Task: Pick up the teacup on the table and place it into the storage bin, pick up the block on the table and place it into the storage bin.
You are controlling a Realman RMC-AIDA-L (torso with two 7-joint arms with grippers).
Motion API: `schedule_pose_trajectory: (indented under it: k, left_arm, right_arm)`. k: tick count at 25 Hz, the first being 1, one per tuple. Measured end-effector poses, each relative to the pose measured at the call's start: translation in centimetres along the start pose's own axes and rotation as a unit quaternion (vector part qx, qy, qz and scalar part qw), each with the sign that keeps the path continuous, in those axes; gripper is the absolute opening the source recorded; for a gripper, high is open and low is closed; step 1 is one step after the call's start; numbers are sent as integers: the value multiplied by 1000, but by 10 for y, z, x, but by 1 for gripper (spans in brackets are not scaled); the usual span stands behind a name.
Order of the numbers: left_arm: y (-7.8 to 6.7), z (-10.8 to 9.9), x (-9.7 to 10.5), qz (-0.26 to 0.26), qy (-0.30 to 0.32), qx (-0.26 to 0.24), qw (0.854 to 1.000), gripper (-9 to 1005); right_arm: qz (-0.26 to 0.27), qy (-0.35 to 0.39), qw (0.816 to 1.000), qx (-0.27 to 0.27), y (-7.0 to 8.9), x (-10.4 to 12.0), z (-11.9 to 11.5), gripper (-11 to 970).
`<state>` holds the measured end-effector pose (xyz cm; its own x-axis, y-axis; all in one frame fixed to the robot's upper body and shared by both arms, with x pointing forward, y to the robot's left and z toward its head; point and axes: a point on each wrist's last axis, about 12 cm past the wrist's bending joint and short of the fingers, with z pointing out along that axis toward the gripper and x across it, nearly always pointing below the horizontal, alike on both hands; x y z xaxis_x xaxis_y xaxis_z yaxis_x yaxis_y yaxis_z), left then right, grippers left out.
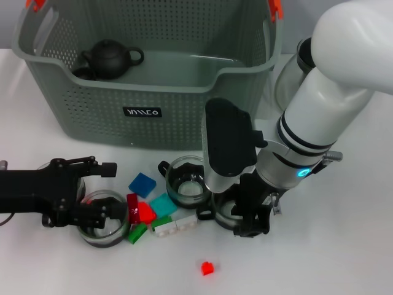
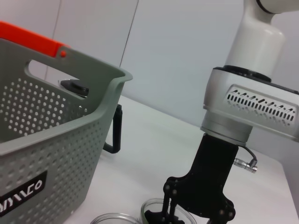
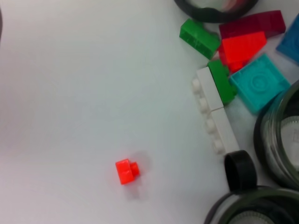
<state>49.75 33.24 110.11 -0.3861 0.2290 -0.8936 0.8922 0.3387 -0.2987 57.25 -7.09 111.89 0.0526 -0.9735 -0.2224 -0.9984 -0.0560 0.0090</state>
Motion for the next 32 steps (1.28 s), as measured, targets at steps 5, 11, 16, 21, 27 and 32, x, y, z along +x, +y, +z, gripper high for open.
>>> schedule_pose_trajectory:
  k: [5, 11, 16, 21, 27, 32]
  left_arm:
    - [0, -1, 0, 1, -1, 0, 1000, 948]
    - [0, -1, -1, 1, -1, 2, 1000, 948]
    - [-1, -2, 1, 0, -2, 2, 1000, 947]
    - [-2, -2, 2, -2, -1, 2, 1000, 947]
    - [-2, -4, 1, -3, 0, 5, 1000, 947]
    - [-2, -6, 0, 0, -4, 5, 1000, 948]
  right_arm:
    - [5, 2, 1000, -2, 0, 0, -2, 361]
    - [8, 0, 1000, -6, 0, -1, -6, 232]
    - [10, -11, 1000, -16, 5, -4, -21, 86]
    - [18, -25, 999, -39, 12, -5, -45, 57]
    - [12, -67, 996, -63, 24, -11, -97, 57]
    - [0, -135, 990, -28, 16, -19, -145, 57]
